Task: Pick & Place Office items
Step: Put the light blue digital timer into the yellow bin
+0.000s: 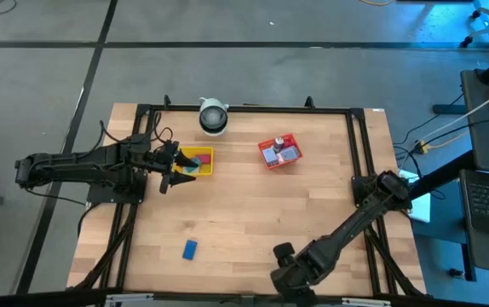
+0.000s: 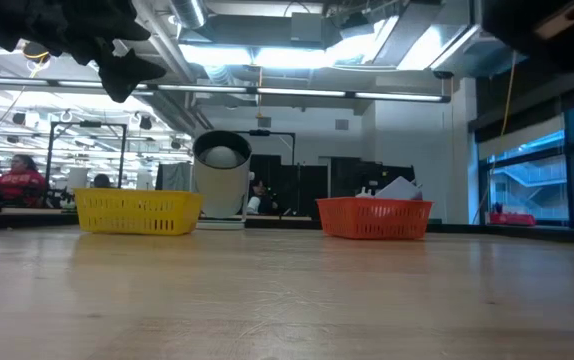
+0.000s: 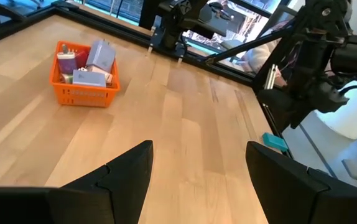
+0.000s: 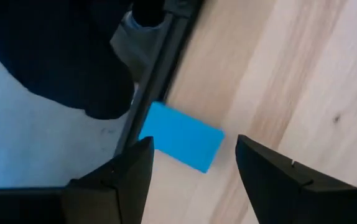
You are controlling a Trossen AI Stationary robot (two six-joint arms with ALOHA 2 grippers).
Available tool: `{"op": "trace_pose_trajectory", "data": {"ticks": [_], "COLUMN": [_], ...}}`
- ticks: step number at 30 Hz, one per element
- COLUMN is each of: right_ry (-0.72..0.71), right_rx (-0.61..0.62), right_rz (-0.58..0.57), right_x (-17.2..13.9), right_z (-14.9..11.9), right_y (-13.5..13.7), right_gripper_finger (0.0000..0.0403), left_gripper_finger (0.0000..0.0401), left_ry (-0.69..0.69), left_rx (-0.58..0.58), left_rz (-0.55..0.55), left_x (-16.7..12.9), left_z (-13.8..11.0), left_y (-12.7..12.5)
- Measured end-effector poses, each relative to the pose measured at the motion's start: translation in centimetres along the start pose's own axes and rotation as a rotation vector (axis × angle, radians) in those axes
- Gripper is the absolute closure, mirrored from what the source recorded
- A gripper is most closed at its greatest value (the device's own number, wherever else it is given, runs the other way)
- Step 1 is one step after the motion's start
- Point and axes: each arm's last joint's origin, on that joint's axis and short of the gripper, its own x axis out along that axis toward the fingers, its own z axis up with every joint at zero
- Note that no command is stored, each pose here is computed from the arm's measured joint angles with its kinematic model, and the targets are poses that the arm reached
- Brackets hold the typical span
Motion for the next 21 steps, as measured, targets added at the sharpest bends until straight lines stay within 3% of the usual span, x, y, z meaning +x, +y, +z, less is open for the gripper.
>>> {"op": "trace_pose_trajectory", "data": {"ticks": [21], "right_ry": [-0.003], "right_rx": [0.041], "right_rz": [-0.028], "right_x": [3.4], "right_z": [-0.4], "right_y": [1.0], "right_gripper_finger": [0.0175], "left_gripper_finger": [0.0148], "left_ry": [0.001], "left_rx": [-0.024], "left_rz": [-0.004], "left_x": [0.0], "left_z": [0.0], "left_y": [0.0]}}
